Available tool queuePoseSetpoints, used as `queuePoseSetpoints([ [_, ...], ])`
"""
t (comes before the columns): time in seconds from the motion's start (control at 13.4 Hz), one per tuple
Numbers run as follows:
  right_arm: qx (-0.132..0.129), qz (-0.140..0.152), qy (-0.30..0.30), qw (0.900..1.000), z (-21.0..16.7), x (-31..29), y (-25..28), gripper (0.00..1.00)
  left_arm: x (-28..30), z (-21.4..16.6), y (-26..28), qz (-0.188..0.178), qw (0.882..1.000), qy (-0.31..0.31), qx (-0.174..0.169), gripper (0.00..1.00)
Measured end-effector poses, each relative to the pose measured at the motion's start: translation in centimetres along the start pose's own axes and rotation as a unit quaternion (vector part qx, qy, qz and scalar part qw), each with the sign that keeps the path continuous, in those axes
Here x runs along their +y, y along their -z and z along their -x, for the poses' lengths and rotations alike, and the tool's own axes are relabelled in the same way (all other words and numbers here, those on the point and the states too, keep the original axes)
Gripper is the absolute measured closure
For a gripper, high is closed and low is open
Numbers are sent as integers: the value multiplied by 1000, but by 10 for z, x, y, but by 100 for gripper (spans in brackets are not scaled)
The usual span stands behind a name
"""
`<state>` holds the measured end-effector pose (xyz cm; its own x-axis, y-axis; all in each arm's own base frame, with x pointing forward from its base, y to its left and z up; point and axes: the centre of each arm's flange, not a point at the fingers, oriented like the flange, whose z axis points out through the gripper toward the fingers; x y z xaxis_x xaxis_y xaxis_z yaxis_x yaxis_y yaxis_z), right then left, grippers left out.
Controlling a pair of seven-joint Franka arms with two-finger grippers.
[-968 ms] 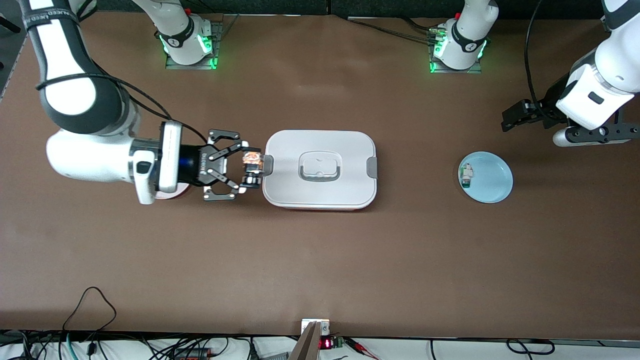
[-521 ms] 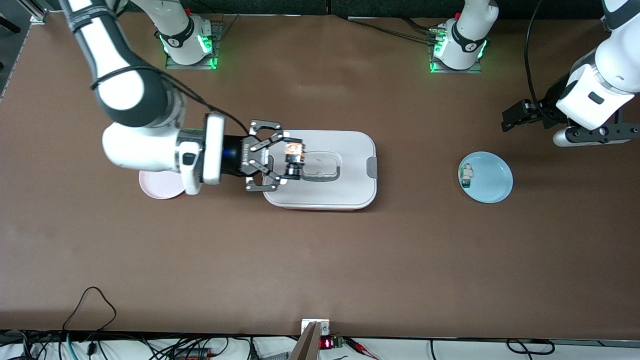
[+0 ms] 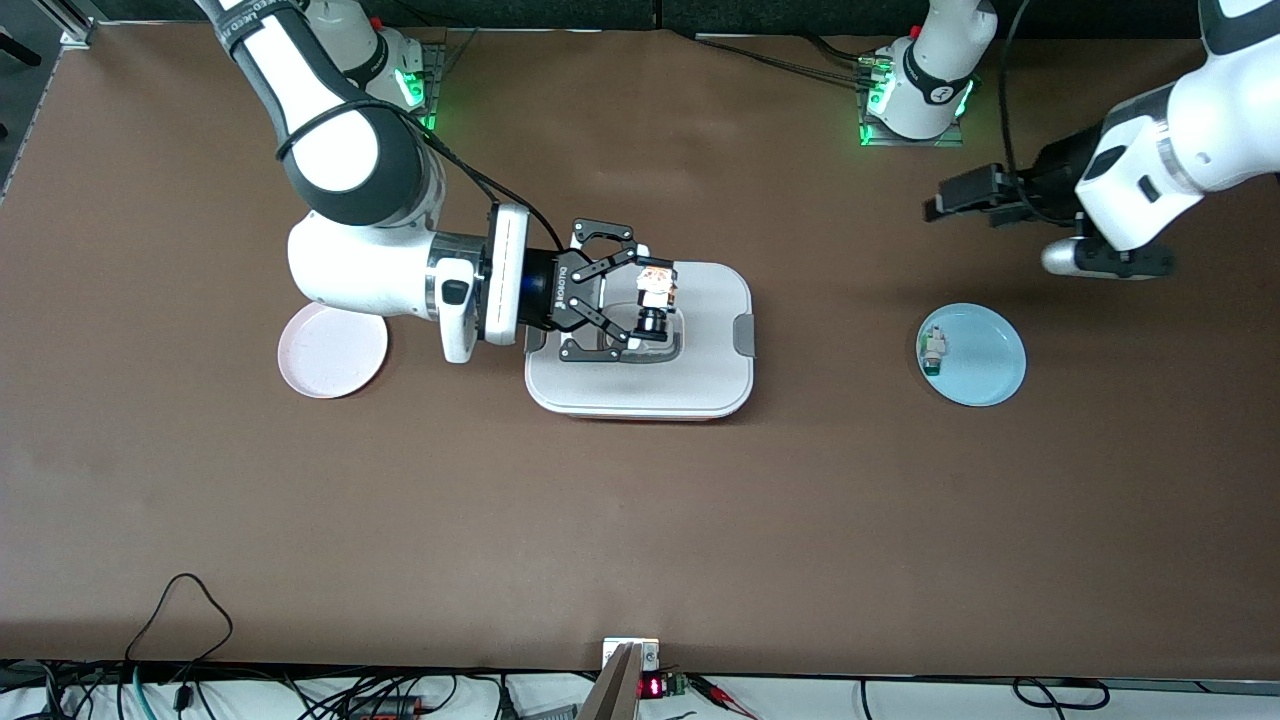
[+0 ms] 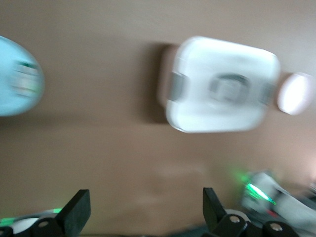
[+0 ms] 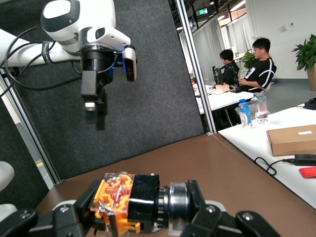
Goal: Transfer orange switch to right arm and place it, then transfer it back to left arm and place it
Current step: 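Hold the switch over the box while the left gripper approaches it, then close the left gripper on the switch held by the right gripper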
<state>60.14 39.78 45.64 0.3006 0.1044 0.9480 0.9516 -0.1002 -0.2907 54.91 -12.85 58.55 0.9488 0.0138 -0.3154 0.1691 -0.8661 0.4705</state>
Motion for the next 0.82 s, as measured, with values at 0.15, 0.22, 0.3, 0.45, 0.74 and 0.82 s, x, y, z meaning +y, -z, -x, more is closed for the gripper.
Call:
queuePoseSetpoints([
  [0.15,8,3,-5,1000,-1,0,-5,27,6,-15,-17,76,996,4,-38,0],
  [0.22,13,1,-9,1000,-2,-1,-9,27,7,-23,-24,116,992,9,-56,0],
  [0.3,18,1,-10,1000,-4,-2,-13,27,7,-33,-30,158,985,15,-74,0],
  [0.45,20,10,-13,1000,-4,-2,-20,27,3,-57,-45,229,969,18,-89,0],
  [0.74,24,12,-34,999,-10,-5,-28,27,-4,-96,-76,323,942,7,-87,0],
  [0.82,26,12,-41,999,-13,-5,-27,27,-1,-101,-79,339,937,10,-82,0],
])
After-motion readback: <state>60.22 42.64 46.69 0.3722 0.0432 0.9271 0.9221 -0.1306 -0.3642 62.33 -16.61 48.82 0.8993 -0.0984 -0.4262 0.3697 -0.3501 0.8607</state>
